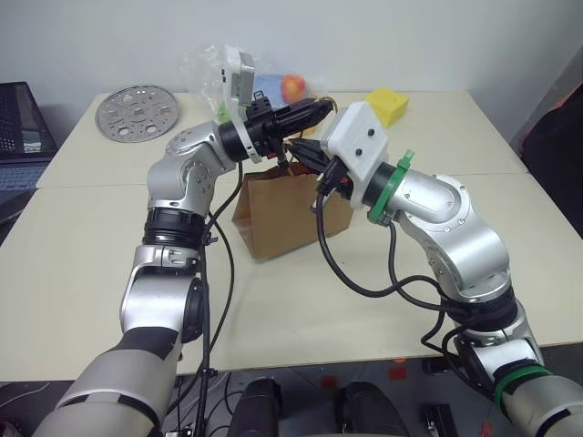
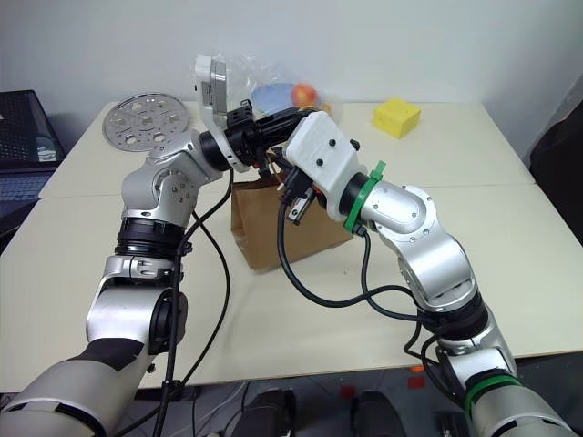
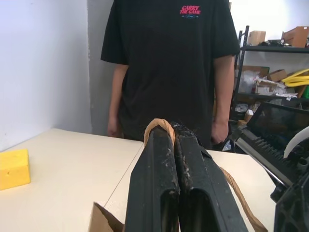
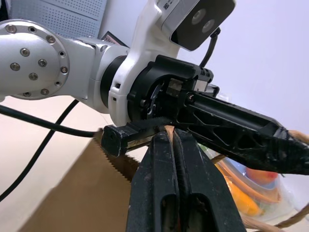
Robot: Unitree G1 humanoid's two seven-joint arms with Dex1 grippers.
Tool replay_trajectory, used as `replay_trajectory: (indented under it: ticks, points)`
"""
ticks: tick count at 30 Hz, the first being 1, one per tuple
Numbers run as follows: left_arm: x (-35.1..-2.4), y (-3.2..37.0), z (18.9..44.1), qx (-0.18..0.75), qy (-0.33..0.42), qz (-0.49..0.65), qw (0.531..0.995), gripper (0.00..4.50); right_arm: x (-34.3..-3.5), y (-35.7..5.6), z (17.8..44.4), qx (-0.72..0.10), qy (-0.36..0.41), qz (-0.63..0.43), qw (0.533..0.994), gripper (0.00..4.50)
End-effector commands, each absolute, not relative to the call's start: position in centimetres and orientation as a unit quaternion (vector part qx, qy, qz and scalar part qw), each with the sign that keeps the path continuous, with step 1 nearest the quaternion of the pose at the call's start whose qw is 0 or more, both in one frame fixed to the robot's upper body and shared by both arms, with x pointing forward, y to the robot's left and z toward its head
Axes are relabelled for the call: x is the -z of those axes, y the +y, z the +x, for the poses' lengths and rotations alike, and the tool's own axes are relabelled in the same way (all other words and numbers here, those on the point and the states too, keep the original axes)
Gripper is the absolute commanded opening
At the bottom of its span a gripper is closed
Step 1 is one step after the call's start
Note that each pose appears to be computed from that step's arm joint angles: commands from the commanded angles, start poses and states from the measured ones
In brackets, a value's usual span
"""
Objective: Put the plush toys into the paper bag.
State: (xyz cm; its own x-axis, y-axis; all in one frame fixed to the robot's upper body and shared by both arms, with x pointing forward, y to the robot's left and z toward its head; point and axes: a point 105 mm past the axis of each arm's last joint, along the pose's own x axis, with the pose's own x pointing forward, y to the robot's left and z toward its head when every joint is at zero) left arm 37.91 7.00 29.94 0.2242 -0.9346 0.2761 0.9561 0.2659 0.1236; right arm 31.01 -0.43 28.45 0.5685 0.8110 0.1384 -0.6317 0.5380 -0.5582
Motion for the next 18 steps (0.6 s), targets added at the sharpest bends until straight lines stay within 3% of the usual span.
replay_trajectory:
  ticks: [1,6,9,12,15,18]
  points:
    - [-31.8,7.1,37.3,0.608,-0.180,-0.028,0.773,0.00,-30.1,-0.1,30.3,-0.418,-0.226,-0.237,0.847,0.05]
    - [-29.4,7.7,36.9,0.611,-0.144,-0.002,0.778,0.00,-26.2,0.1,30.8,-0.449,-0.142,-0.229,0.852,0.05]
    - [-28.9,8.6,36.8,0.597,-0.135,0.007,0.791,0.00,-25.8,0.2,30.8,-0.456,-0.135,-0.225,0.850,0.22]
    - [-28.7,9.5,36.7,0.586,-0.128,0.014,0.800,0.00,-25.8,0.5,30.7,-0.471,-0.135,-0.218,0.844,0.94]
    - [-29.0,11.9,35.6,0.568,-0.120,0.034,0.814,0.63,-26.4,-0.1,30.3,-0.484,-0.146,-0.219,0.835,2.02]
    - [-29.1,14.5,34.6,0.537,-0.113,0.049,0.834,1.52,-27.1,-1.4,29.9,-0.488,-0.152,-0.218,0.831,3.11]
